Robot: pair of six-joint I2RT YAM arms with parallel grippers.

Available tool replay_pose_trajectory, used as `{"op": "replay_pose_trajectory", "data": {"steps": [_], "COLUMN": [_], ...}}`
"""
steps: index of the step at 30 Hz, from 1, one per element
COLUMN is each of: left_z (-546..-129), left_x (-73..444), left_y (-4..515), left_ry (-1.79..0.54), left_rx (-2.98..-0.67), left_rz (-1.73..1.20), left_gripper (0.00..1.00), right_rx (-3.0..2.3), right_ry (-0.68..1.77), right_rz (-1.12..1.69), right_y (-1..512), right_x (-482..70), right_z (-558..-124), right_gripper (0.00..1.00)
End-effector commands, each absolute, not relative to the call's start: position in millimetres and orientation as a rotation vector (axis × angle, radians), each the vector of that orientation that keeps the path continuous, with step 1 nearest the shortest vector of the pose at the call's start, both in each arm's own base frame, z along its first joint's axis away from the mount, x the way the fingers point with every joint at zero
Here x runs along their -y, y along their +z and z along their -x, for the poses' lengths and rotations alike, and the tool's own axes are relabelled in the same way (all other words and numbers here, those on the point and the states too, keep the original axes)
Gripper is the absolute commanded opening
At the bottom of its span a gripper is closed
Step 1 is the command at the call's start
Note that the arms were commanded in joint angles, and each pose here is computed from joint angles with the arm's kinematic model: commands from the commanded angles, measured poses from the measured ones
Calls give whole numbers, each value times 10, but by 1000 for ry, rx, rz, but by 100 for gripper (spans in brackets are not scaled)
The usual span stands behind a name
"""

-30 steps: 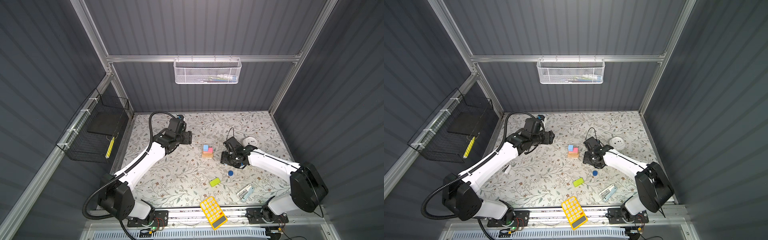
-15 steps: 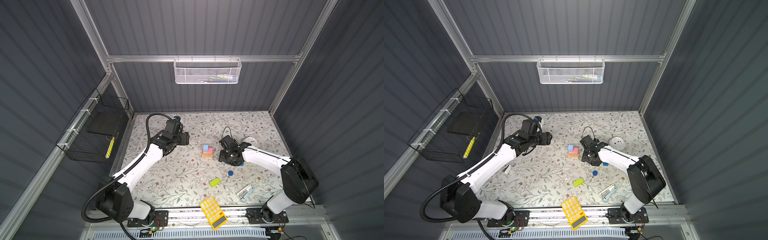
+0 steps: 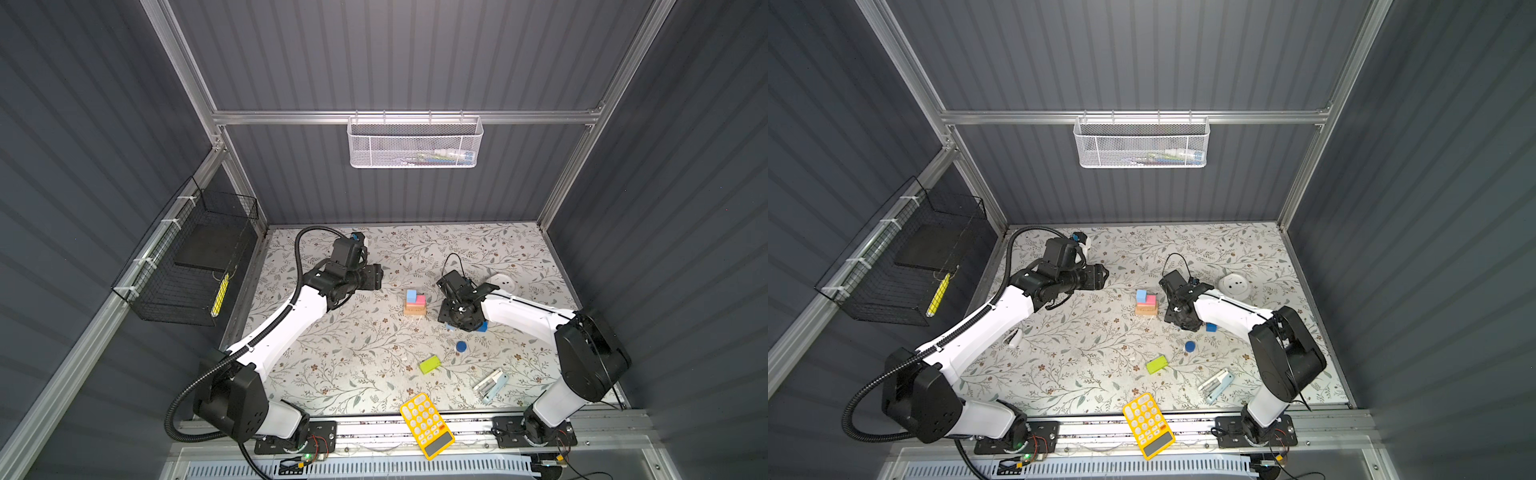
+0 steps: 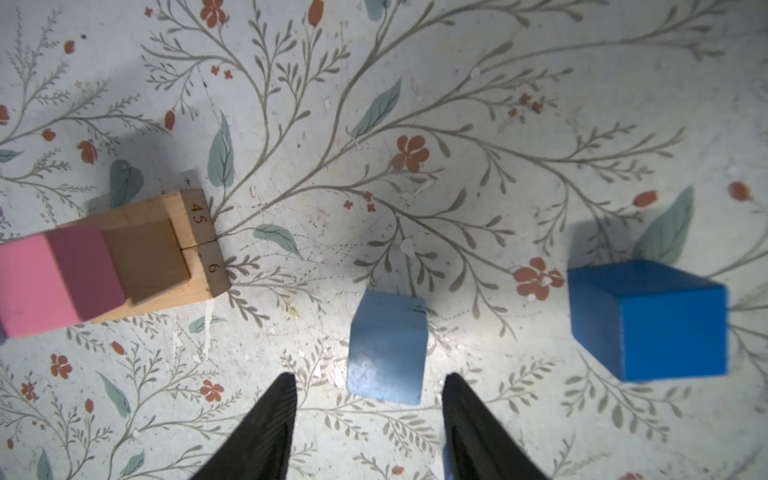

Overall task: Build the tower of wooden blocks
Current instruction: 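Lower the right gripper and close it on a second light blue cube, then lift the second light blue cube with the right gripper toward the stack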

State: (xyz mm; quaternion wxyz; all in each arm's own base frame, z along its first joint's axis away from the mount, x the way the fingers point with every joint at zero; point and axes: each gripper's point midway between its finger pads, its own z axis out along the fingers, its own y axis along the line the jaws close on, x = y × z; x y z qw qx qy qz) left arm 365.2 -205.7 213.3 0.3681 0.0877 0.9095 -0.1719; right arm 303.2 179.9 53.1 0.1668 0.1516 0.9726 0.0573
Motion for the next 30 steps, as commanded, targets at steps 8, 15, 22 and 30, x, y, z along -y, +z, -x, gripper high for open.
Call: {"op": "replay_pose_trajectory", "data": {"steps": [8, 15, 22, 30], "left_z": [-3707, -3722, -3719, -3719], "left_x": [2113, 2119, 2131, 2144], "left_y": [2159, 2130, 2104, 2059], "left_ry": [-468, -464, -472, -477], "left_rx": [-2342, -2355, -2362, -2376], "left_rz": [-234, -237, -235, -236], "left_gripper": [72, 72, 72, 72], "right_rx": [-2805, -2827, -2829, -2839], "right_ry": [161, 166, 160, 155], "right_rz": [-481, -481, -475, -471], "right_y": [359, 279, 275, 242], "right_x": [-1743, -1760, -1745, -1745], "right_z": [-3010, -2988, -2987, -2979], "right_gripper": [54, 48, 38, 35]}}
